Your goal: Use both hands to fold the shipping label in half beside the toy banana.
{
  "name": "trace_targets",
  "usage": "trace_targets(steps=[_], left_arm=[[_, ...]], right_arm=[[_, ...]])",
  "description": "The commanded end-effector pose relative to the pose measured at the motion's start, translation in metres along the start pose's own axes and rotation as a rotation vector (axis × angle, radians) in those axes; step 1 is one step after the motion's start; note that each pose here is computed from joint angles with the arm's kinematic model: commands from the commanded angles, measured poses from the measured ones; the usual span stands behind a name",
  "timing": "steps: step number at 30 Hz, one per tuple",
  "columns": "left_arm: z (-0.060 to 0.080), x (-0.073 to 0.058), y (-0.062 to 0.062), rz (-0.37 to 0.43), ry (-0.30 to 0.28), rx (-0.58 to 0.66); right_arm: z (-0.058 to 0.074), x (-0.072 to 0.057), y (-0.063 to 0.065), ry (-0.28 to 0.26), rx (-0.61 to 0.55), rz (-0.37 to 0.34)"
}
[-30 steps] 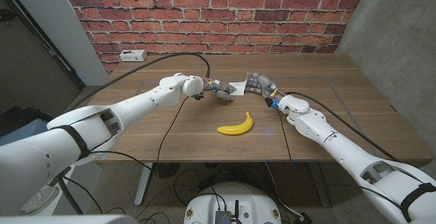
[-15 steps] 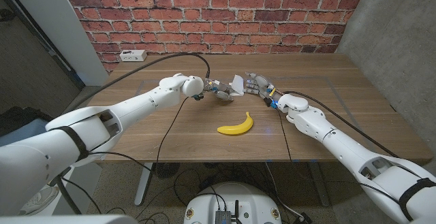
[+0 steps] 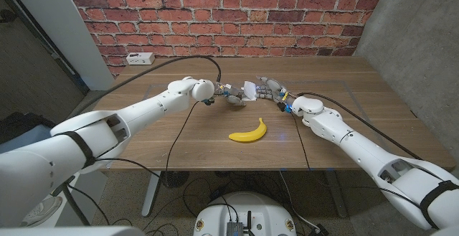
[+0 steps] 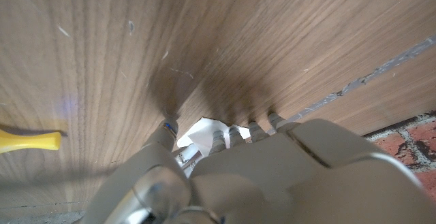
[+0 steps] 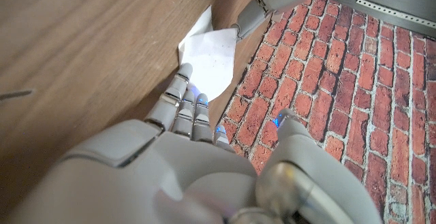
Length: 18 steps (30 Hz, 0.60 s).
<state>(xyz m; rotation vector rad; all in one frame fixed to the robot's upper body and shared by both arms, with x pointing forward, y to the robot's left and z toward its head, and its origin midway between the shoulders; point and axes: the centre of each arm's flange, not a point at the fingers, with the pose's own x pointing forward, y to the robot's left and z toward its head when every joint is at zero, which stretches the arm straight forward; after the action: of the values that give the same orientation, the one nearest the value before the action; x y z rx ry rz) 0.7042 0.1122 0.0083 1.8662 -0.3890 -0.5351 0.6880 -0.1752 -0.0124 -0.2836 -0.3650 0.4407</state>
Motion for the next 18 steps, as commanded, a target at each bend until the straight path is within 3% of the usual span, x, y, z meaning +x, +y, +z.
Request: trace_targets(steps=[1,6,13,18], left_arm=[[0.000,0.003,0.002,0.003,-0.002,0.002],[-0.001,0.004,0.002,0.001,-0.003,0.004],[-0.002,0.004,0.001,0.000,-0.004,0.004],[-0.002,0.003,0.001,-0.001,-0.002,0.006]], right_arm=[[0.022,0.005,-0.005,0.003,-0.197,0.031],[0.030,0.009,-0.007,-0.001,-0.264,0.057],[0.050,0.023,0.001,0.073,-0.456,0.153],[0.059,0.030,0.004,0.062,-0.501,0.184]])
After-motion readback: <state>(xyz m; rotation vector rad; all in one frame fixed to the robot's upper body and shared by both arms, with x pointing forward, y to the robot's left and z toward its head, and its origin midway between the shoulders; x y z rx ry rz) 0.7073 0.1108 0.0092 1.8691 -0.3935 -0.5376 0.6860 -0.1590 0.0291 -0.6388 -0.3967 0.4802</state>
